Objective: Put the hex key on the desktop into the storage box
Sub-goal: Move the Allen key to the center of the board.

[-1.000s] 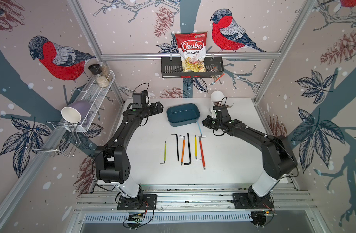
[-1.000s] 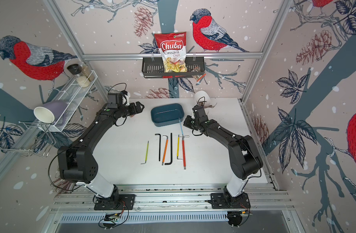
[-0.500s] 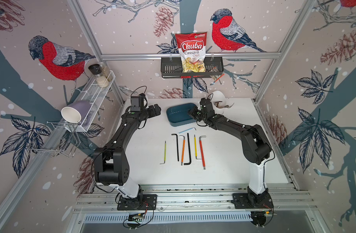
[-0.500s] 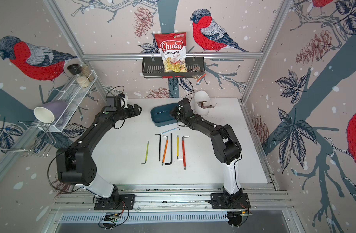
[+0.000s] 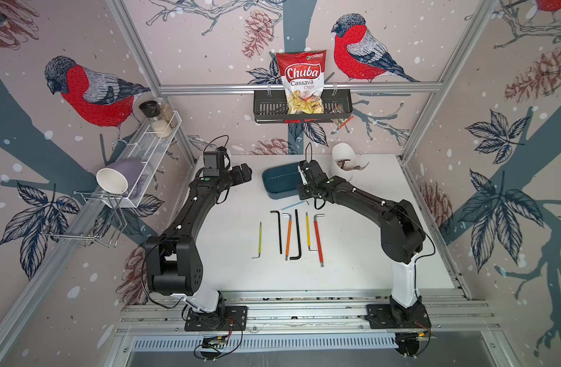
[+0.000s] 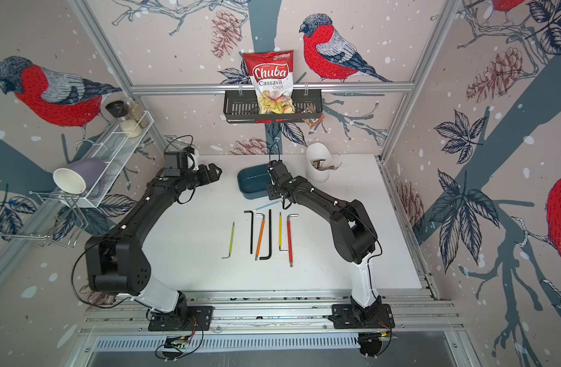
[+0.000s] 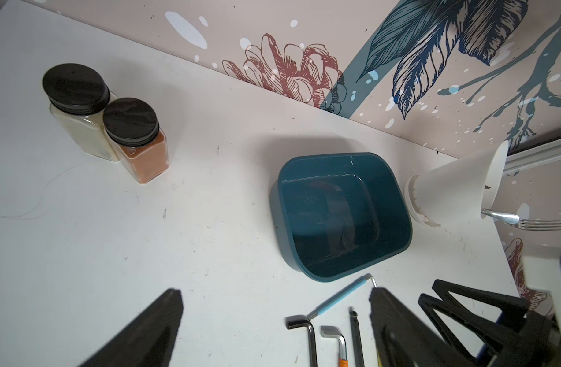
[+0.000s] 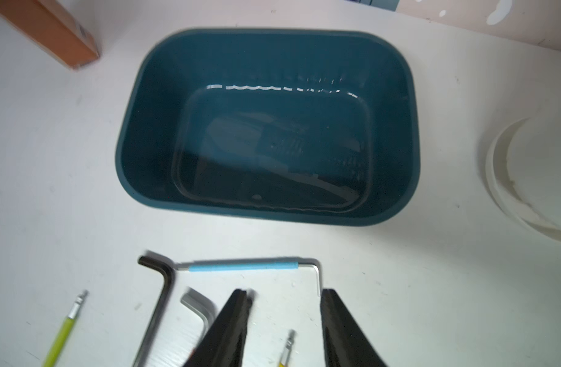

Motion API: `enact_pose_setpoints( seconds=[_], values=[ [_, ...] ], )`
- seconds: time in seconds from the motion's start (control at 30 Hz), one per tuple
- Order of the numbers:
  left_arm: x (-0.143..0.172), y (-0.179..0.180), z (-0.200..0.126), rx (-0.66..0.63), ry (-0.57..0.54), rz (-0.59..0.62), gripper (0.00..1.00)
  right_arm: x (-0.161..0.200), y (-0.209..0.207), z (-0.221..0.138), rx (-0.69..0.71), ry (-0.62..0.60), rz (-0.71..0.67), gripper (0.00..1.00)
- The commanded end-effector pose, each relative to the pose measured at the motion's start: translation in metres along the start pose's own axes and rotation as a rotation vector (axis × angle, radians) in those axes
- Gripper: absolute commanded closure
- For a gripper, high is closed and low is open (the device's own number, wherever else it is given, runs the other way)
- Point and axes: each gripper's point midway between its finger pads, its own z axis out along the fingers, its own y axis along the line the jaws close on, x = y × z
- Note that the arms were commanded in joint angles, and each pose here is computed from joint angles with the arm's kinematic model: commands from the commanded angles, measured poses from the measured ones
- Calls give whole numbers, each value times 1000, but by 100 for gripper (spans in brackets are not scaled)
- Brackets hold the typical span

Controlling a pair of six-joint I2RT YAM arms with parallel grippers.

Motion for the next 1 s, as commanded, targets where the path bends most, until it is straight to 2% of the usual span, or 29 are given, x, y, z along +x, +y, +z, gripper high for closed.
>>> enact_pose_setpoints(
  seconds=[0.0, 0.1, 0.47, 0.8, 0.97],
  values=[
    [-4, -1, 0, 10, -14, 9, 5, 24, -4, 8, 19, 94, -208, 57],
    [-3, 0, 2, 3, -13, 9, 5, 32, 5, 20, -16, 111, -268, 56],
    [1, 4, 5, -10, -3, 8, 5, 43, 0, 57, 42, 134, -387, 52],
    [3, 6, 6, -17, 4, 9, 5, 51, 4, 78, -9, 144, -406, 52],
    [1, 6, 5, -22, -1, 12, 5, 61, 8, 85, -77, 162, -385, 52]
  ],
)
